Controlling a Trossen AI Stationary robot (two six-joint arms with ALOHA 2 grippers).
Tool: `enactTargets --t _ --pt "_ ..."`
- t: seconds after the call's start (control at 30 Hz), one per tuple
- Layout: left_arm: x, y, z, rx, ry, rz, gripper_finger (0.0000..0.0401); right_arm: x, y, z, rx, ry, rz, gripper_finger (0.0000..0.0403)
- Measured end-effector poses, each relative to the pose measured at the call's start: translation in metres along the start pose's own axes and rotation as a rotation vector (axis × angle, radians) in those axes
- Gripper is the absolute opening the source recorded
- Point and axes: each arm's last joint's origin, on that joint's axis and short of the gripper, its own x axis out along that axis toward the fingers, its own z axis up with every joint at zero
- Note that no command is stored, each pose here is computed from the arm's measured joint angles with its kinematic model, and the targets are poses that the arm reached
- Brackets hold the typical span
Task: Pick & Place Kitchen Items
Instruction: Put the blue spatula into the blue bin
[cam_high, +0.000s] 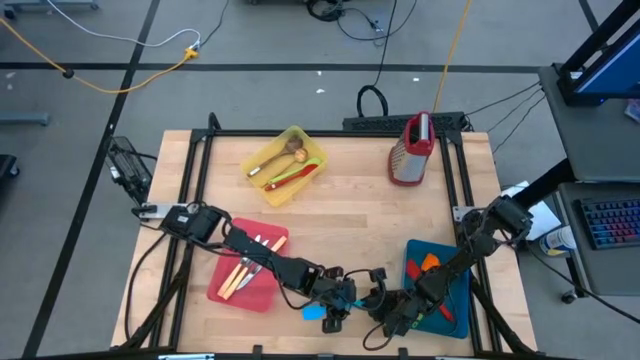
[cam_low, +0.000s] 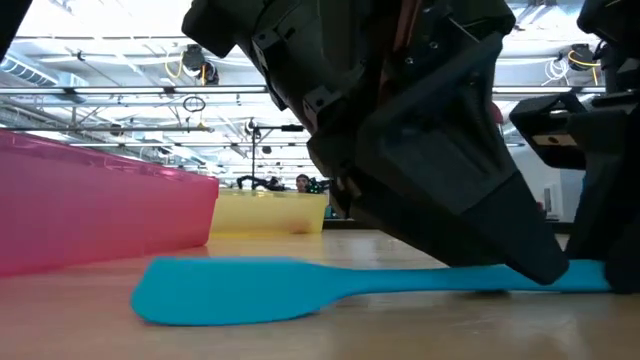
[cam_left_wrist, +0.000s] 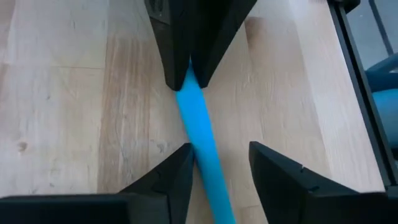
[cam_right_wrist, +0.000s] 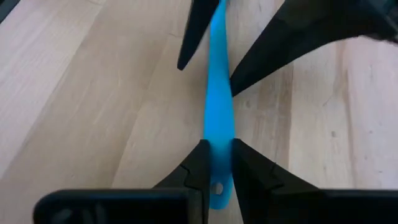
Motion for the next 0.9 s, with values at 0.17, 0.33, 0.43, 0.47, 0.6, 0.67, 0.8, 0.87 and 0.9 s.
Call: enactTargets --t 0.17,0.33,0.43,0.47,0.6,0.67,0.8,0.87,0.9 --pt "0.000 0.007 0.003 -0.008 -0.013 0.034 0.0136 0.000 0.000 0.002 0.006 -0.033 -0.038 0.0039" --pt "0.000 0.015 0.006 -0.007 -0.019 0.034 0.0109 0.000 -0.001 0.003 0.011 -0.044 -0.048 0.0037" --pt "0.000 0.016 0.006 0.023 -0.014 0.027 0.0085 0.000 -0.001 0.003 0.012 -0.047 -0.052 0.0029" --pt "0.000 0.016 0.006 0.025 -0.014 0.030 0.0075 0.000 -0.001 0.004 0.013 -0.049 -0.051 0.0025" --pt "0.000 0.017 0.006 0.015 -0.013 0.035 0.0031 -0.001 0.000 0.004 0.020 -0.051 -0.040 0.0017" --pt "0.000 0.017 0.006 0.016 -0.013 0.045 0.0027 -0.001 0.000 0.005 0.021 -0.054 -0.037 0.0020" --pt "0.000 0.017 0.006 0.043 -0.022 0.077 0.0027 -0.002 0.002 0.006 0.067 -0.071 -0.026 0.0044" --pt "0.000 0.017 0.006 0.059 -0.031 0.089 0.0025 -0.001 0.002 0.007 0.117 -0.078 -0.022 0.0060" --pt "0.000 0.016 0.006 0.064 -0.036 0.095 0.0025 -0.001 0.002 0.007 0.141 -0.079 -0.022 0.0068"
